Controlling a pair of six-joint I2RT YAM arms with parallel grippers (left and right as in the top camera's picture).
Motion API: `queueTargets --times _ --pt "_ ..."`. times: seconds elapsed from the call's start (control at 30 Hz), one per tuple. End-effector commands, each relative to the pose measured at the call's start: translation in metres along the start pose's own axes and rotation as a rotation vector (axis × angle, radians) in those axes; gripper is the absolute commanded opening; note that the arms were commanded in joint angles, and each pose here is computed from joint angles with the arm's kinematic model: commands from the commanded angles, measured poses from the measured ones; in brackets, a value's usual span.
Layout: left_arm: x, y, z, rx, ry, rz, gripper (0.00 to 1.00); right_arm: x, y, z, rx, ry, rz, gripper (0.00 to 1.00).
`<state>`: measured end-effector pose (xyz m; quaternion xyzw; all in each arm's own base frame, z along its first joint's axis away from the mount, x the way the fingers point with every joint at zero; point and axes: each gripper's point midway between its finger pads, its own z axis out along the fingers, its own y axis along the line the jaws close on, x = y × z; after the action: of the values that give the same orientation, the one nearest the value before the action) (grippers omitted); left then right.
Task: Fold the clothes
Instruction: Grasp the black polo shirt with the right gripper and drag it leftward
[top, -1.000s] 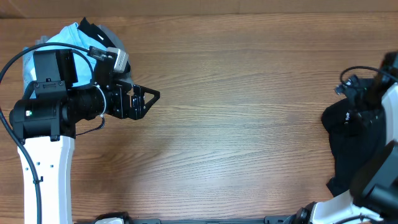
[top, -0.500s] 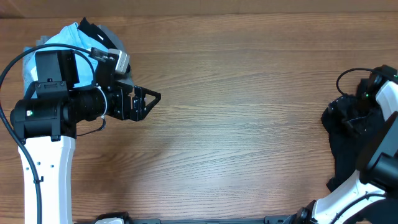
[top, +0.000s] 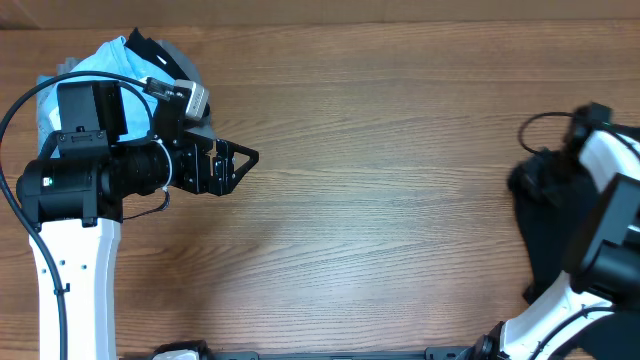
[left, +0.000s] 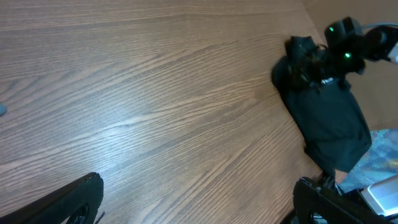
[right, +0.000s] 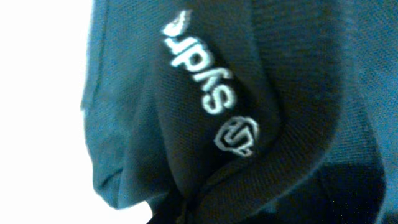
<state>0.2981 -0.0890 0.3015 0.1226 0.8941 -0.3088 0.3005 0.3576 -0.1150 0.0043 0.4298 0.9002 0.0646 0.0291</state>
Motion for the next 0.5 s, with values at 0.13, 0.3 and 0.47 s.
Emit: queueTargets --times 0.13,0.3,0.47 --pt "-0.007 -0.005 -0.005 0.000 -0.020 0.039 1.00 0.140 0.163 0.015 -0.331 0.192 -0.462 0.04" --pt "-0.004 0.003 -0.007 -0.059 -0.006 0.033 1.00 0.276 0.230 0.016 -0.410 0.242 -0.790 0.13" --pt "-0.010 -0.001 -0.015 -0.071 -0.021 0.047 1.00 0.326 0.239 0.009 -0.348 0.146 -1.015 0.22"
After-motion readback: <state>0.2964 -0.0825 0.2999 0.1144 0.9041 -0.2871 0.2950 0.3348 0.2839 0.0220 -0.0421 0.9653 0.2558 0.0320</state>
